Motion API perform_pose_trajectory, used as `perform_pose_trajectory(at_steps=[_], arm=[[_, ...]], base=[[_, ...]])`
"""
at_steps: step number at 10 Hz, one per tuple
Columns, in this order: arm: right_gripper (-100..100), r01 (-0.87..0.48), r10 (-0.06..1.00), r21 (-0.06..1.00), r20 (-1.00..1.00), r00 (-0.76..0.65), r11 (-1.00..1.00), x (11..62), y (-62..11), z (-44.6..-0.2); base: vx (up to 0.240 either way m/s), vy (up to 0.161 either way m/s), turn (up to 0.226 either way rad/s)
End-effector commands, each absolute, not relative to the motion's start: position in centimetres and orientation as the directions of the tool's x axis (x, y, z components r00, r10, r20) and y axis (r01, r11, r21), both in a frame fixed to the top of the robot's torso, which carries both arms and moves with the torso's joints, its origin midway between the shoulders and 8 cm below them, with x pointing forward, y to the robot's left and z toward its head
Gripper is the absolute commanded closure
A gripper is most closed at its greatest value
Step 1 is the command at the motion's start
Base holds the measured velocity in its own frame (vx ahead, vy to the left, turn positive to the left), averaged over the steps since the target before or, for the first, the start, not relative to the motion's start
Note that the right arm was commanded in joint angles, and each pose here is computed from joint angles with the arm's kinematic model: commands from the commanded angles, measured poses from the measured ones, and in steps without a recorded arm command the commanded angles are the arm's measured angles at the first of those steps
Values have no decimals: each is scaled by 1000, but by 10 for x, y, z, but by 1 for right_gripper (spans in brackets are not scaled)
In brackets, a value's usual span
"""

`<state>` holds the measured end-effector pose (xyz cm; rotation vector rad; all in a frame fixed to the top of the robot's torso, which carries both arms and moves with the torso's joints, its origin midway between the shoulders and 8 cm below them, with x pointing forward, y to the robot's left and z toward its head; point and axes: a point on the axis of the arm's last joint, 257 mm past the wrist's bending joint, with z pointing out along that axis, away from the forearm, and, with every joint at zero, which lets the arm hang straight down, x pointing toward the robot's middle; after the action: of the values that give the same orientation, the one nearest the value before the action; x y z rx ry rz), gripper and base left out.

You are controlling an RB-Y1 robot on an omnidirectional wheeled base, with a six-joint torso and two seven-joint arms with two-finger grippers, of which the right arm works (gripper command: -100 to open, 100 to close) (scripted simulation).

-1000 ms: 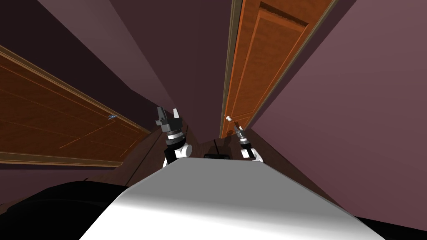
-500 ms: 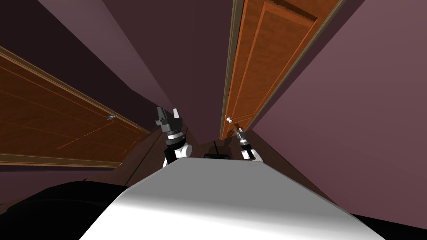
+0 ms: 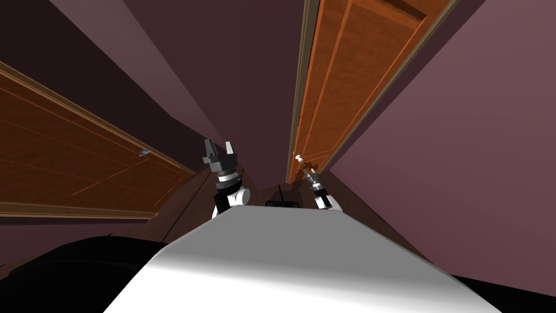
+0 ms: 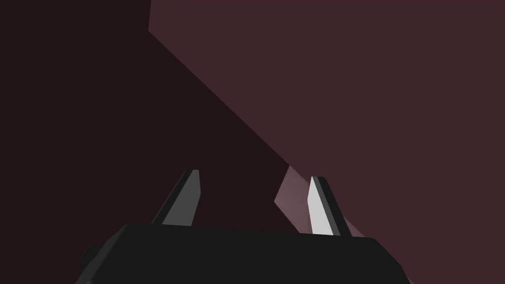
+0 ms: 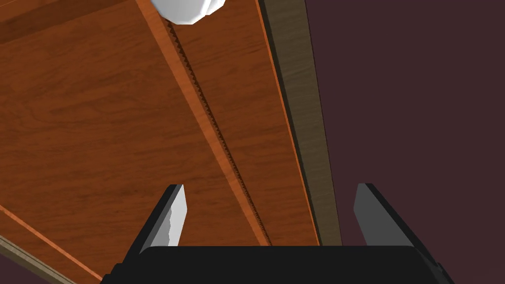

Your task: Pull the door open

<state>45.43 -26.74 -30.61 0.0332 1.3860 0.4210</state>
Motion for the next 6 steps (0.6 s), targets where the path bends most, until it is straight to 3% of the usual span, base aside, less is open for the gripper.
perform_pose_trajectory(at_steps=[1, 6], arm=[[-100, -265, 265, 229, -958, 108, 937, 452, -268, -318], [-100, -258, 154, 133, -986, 63, 957, 448, -273, -350]], base=[[95, -21, 26], [91, -24, 21]])
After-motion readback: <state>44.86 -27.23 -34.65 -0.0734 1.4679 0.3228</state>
